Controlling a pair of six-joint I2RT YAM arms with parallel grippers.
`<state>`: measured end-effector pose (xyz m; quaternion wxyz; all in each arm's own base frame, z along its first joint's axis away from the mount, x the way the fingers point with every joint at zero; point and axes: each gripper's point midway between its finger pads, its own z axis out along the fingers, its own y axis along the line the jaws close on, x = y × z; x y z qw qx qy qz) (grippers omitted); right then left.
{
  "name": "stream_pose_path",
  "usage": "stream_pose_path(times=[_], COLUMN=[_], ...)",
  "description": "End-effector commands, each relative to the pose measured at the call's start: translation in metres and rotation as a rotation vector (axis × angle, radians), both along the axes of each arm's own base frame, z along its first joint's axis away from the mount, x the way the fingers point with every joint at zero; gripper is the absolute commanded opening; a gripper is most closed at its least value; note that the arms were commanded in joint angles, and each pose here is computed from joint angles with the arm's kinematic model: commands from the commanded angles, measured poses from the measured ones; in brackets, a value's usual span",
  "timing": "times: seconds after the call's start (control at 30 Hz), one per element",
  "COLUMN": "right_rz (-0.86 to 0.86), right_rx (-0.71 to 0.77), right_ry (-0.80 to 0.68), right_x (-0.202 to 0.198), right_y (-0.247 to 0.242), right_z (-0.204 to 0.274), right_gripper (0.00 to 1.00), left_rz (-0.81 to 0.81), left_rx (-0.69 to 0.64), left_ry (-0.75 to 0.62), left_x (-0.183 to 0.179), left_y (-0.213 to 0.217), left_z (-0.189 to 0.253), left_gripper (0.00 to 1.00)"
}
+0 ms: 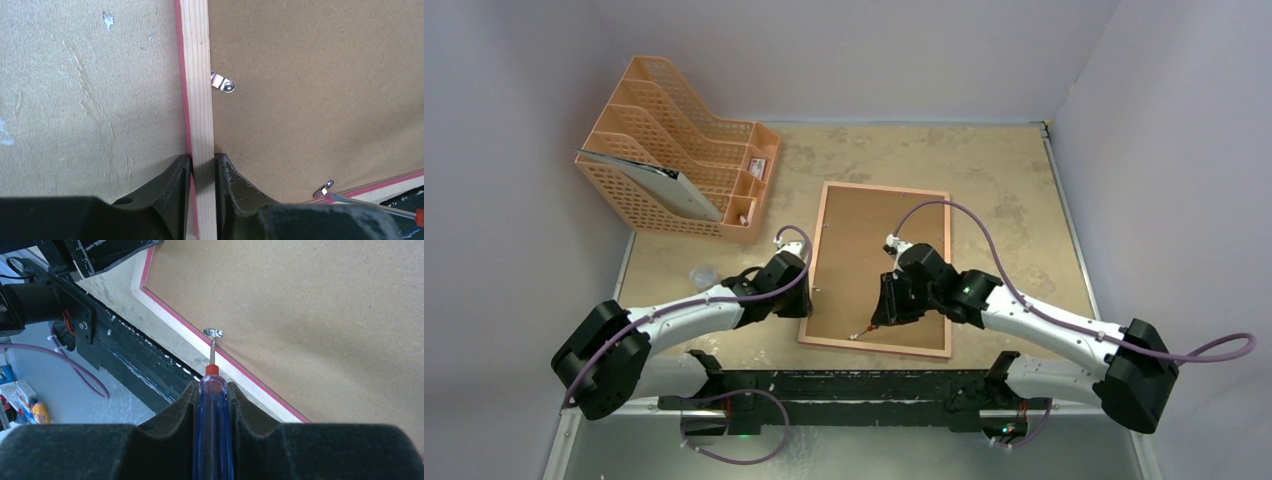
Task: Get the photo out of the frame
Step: Release the photo frame item from the photo frame.
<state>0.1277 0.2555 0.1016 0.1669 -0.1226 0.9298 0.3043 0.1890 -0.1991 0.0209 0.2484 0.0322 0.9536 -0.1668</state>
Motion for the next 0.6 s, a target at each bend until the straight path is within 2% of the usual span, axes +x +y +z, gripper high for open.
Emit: stream_pose_path(times=[0.0,0.57], right_rz=[-0.020,-0.092], right_rx=[0.017,0.081], right_ry=[-0.026,-0.088], right_x=[0.007,0.022], right_y=[0.006,0.012], right_z=[0.000,0.014], right_gripper=[0.00,0.00], left_rz=[-0.037,-0.040], left_rx=[0.106,0.106], left_ry=[0.105,0.108], left_x=[-0.029,-0.029], left_y=[0.022,0.022], left_z=[-0.024,-0.024], left_gripper=[0.00,0.00])
